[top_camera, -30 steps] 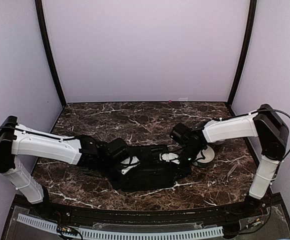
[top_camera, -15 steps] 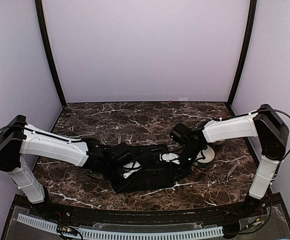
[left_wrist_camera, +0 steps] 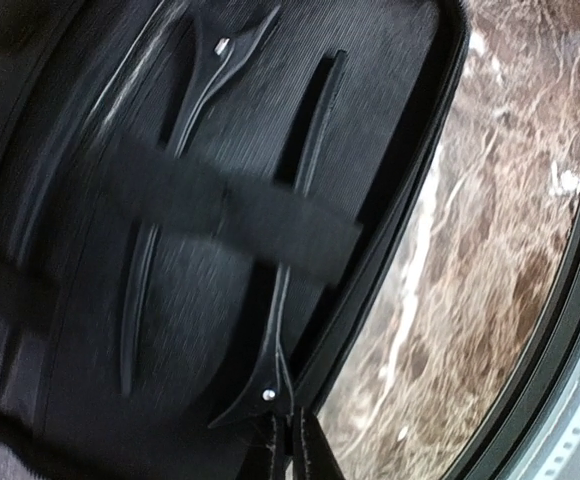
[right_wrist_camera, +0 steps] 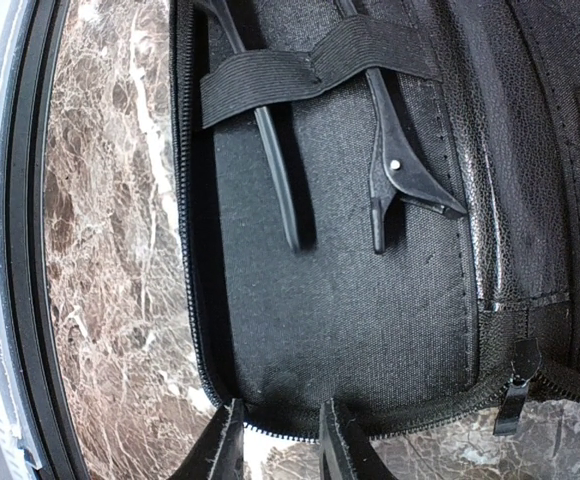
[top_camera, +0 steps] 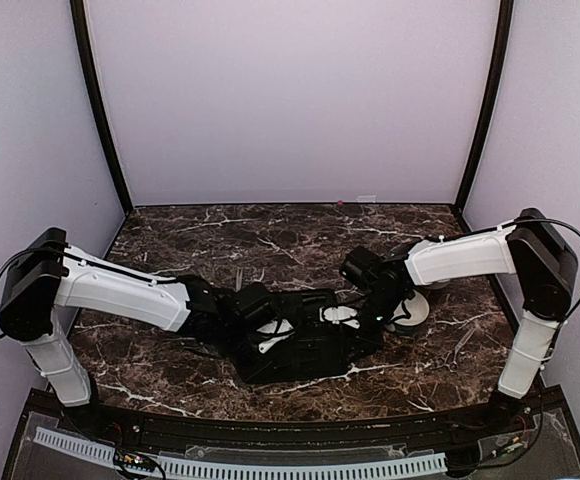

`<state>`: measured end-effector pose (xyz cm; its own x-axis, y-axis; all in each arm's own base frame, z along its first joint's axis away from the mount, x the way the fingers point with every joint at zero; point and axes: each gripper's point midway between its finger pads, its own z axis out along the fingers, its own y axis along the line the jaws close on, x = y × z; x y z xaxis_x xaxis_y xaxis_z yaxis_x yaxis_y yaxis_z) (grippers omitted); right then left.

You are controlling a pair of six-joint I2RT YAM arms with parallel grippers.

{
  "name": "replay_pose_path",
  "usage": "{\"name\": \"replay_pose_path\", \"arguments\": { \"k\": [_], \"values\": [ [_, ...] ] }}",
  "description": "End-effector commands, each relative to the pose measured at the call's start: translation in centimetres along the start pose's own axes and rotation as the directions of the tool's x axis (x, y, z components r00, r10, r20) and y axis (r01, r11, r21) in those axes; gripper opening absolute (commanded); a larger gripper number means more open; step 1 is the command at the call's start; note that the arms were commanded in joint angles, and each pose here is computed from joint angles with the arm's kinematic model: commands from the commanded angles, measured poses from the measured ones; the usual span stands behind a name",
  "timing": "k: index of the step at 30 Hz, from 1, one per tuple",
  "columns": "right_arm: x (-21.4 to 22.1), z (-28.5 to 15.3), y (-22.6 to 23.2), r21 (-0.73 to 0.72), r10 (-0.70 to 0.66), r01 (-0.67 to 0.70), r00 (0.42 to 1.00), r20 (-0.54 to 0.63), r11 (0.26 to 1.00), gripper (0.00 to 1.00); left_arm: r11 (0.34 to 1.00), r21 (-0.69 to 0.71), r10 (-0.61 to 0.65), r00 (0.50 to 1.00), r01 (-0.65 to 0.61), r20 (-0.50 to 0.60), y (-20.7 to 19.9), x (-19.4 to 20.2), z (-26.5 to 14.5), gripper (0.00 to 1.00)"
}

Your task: Sort the hair-cutting tools

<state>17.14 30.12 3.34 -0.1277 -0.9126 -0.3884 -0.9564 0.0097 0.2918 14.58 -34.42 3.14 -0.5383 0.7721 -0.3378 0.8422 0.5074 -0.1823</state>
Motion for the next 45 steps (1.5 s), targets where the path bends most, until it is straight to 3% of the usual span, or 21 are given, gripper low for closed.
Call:
{"name": "replay_pose_path", "arguments": {
  "k": [1,11,29,38,45],
  "values": [
    [0.6,0.4,0.3,-0.01,0.003,-0.003,1.0,-0.024,1.0,0.26,0.998,0.054,0.038,0.996,-0.042,0.081,-1.1,-2.6,0.2,0.0],
    [0.6,0.5,0.4,-0.016,0.006,-0.006,1.0,-0.025,1.0,0.26,0.993,0.111,0.034,0.991,-0.049,0.126,-2.3,-4.5,1.4,0.0],
    [0.7,-1.3,0.1,0.029,0.005,-0.005,1.0,-0.01,1.0,0.28,0.998,0.031,0.04,0.974,-0.049,0.225,-1.0,-4.9,0.3,0.02],
    [1.3,-7.8,-1.3,0.158,0.026,-0.033,0.998,0.049,0.987,0.35,0.998,0.047,0.04,0.98,-0.049,0.193,-1.2,-4.4,0.7,0.04],
    [3.0,-14.8,-2.5,0.36,0.053,-0.106,0.986,0.156,0.927,0.38,0.991,-0.125,0.061,0.98,-0.038,0.19,0.8,-3.1,-4.8,0.22]
  ]
}}
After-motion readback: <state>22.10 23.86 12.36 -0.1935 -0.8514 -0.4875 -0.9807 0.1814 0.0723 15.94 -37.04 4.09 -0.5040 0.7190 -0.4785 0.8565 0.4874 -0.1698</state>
